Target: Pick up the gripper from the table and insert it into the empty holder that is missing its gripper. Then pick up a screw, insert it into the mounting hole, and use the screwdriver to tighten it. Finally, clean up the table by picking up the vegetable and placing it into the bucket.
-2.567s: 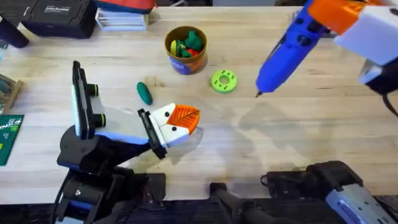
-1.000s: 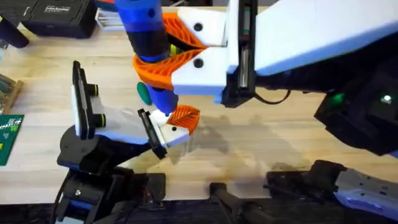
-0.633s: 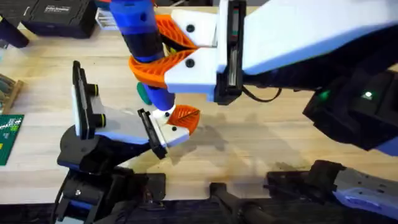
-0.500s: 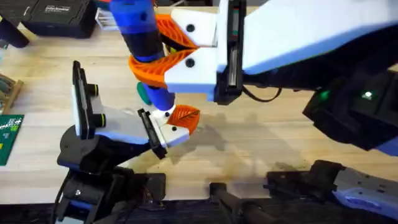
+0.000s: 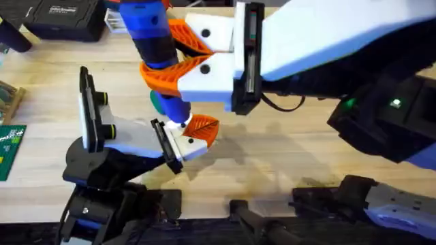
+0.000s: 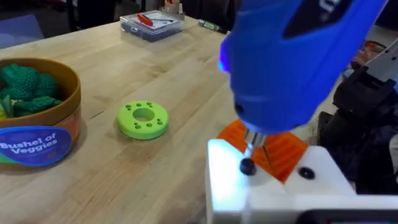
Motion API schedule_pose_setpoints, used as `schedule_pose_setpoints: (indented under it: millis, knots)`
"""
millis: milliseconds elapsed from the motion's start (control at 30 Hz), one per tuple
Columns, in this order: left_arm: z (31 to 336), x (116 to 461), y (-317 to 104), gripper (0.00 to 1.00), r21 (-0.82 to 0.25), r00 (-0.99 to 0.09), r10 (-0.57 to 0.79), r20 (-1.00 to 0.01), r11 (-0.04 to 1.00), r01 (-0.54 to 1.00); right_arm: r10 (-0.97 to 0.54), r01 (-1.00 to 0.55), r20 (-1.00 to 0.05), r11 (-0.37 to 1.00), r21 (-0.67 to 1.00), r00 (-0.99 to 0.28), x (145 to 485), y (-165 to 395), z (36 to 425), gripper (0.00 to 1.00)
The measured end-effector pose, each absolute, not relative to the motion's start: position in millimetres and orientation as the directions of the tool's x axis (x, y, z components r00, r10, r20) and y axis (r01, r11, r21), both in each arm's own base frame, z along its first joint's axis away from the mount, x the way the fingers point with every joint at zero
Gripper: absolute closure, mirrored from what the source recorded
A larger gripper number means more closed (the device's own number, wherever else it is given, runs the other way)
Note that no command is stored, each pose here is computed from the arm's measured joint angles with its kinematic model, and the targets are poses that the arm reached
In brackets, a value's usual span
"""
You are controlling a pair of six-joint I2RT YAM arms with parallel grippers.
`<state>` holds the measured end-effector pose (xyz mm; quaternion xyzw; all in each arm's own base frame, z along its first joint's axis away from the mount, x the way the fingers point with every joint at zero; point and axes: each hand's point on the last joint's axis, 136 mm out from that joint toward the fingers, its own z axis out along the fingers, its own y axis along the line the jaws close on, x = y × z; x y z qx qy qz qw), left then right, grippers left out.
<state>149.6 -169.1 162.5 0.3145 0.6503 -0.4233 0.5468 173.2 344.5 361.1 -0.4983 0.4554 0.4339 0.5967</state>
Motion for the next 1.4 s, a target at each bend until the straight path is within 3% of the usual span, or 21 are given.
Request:
schedule_pose_setpoints:
  millis: [1400]
  knots:
    - [162.4,149.6,-169.2,0.996,-0.207,-0.204,-0.054,-0.977,0.444,0.872,0.036,-0.980,-0.986,0.120,-0.156,0.161,176.4,348.5,349.3,0.974]
